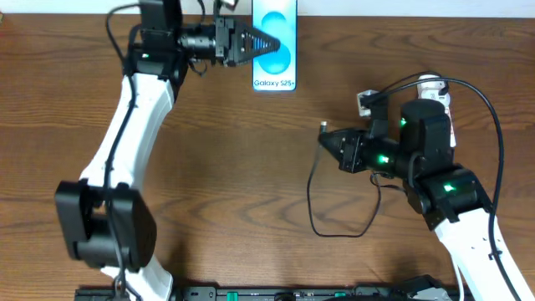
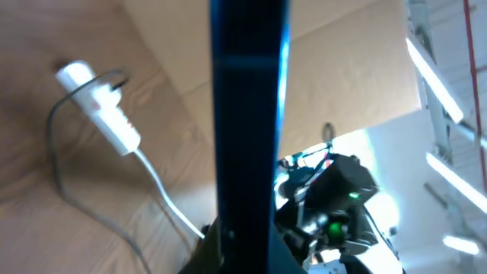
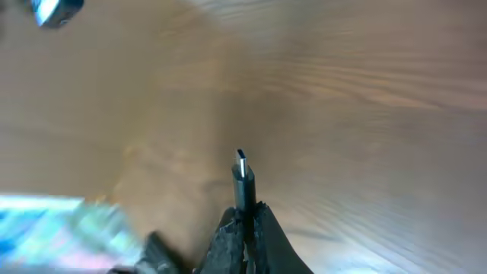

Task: Plug charger to phone and switch on socket
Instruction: 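Lift the USB-C plug with the right gripper toward the phone's bottom edge, then align the USB-C plug under the phone's bottom port with the right gripper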

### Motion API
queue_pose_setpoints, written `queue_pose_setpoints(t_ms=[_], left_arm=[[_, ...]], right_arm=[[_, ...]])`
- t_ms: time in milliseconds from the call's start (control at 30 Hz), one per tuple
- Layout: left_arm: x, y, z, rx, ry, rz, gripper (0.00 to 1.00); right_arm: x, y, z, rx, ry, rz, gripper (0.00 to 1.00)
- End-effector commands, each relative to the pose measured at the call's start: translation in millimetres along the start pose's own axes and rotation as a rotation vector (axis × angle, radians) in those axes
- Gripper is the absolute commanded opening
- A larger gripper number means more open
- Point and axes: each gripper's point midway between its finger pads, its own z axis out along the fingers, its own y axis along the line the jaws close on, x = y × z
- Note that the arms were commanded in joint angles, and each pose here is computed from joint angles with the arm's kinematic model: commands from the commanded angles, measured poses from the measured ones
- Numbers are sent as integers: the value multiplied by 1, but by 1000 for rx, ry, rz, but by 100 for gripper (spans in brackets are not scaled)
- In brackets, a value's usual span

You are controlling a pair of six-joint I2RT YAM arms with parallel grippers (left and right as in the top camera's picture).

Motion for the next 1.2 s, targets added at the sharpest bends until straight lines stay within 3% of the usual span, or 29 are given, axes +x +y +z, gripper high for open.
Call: queue_pose_setpoints(t_ms=[0, 300, 1167], left_arm=[[7, -72, 5, 52, 37, 77, 7], [9, -80, 12, 55, 42, 45, 7], [13, -82, 27, 62, 50, 94, 8]], right_arm=[[7, 58, -11, -328, 73, -119, 1], [-5, 91, -24, -483, 54, -126, 1], [-14, 106, -17, -482, 23, -49, 1]])
